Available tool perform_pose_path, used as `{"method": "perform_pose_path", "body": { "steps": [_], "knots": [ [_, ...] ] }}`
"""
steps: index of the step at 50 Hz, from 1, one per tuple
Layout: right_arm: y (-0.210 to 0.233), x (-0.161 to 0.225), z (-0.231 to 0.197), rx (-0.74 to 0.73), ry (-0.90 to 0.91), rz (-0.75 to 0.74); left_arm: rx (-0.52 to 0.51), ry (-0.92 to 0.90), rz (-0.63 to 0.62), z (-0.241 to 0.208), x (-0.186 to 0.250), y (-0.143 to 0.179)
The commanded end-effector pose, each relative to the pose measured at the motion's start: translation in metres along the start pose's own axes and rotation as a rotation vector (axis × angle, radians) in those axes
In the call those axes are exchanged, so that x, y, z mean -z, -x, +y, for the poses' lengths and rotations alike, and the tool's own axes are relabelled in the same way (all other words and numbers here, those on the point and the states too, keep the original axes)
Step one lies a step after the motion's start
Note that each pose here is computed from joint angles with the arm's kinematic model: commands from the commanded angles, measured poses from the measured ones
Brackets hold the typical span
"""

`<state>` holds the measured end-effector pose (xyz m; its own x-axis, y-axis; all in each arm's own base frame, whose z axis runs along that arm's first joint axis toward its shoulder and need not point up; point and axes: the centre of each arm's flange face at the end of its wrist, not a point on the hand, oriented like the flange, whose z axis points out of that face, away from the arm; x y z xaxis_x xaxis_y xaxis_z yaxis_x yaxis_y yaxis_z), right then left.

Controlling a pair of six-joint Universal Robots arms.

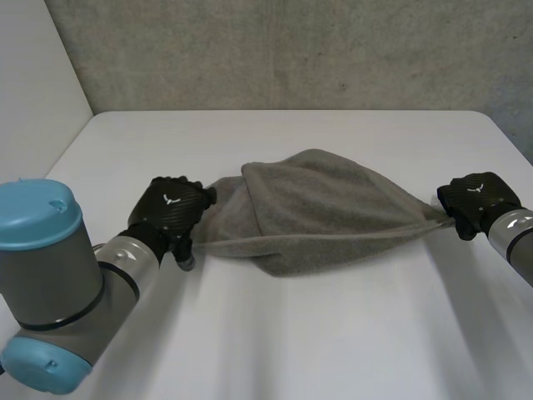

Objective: Fold the towel.

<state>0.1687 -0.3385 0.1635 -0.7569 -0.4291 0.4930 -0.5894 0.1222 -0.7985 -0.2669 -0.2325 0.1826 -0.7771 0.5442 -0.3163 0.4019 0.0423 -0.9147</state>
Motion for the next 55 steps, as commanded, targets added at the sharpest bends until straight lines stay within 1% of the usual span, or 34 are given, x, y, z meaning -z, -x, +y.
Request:
{"method": "perform_pose_path", "body": {
  "steps": [1, 13, 22, 30, 39, 46, 55],
  "knots": [
    [0.002, 0.0, 0.0, 0.001, -0.003, -0.006, 0.021, 0.093, 0.004, 0.031, -0.018, 0.009],
    [0.005, -0.001, 0.003, -0.002, 0.001, -0.023, 0.028, 0.095, 0.049, 0.043, -0.04, 0.006],
    [0.005, -0.001, 0.004, -0.003, 0.004, -0.024, 0.024, 0.08, 0.05, 0.046, -0.068, 0.005],
    [0.005, -0.001, 0.004, -0.003, 0.004, -0.024, 0.022, 0.079, 0.055, 0.051, -0.083, 0.0],
    [0.003, -0.002, 0.002, -0.002, -0.001, -0.018, 0.025, 0.08, 0.068, 0.054, -0.086, -0.003],
    [0.002, -0.002, 0.001, -0.001, -0.004, -0.015, 0.023, 0.102, 0.096, 0.061, -0.086, -0.014],
    [0.002, -0.002, 0.001, 0.0, -0.006, -0.015, 0.023, 0.096, 0.091, 0.059, -0.087, -0.013]
  ]
}}
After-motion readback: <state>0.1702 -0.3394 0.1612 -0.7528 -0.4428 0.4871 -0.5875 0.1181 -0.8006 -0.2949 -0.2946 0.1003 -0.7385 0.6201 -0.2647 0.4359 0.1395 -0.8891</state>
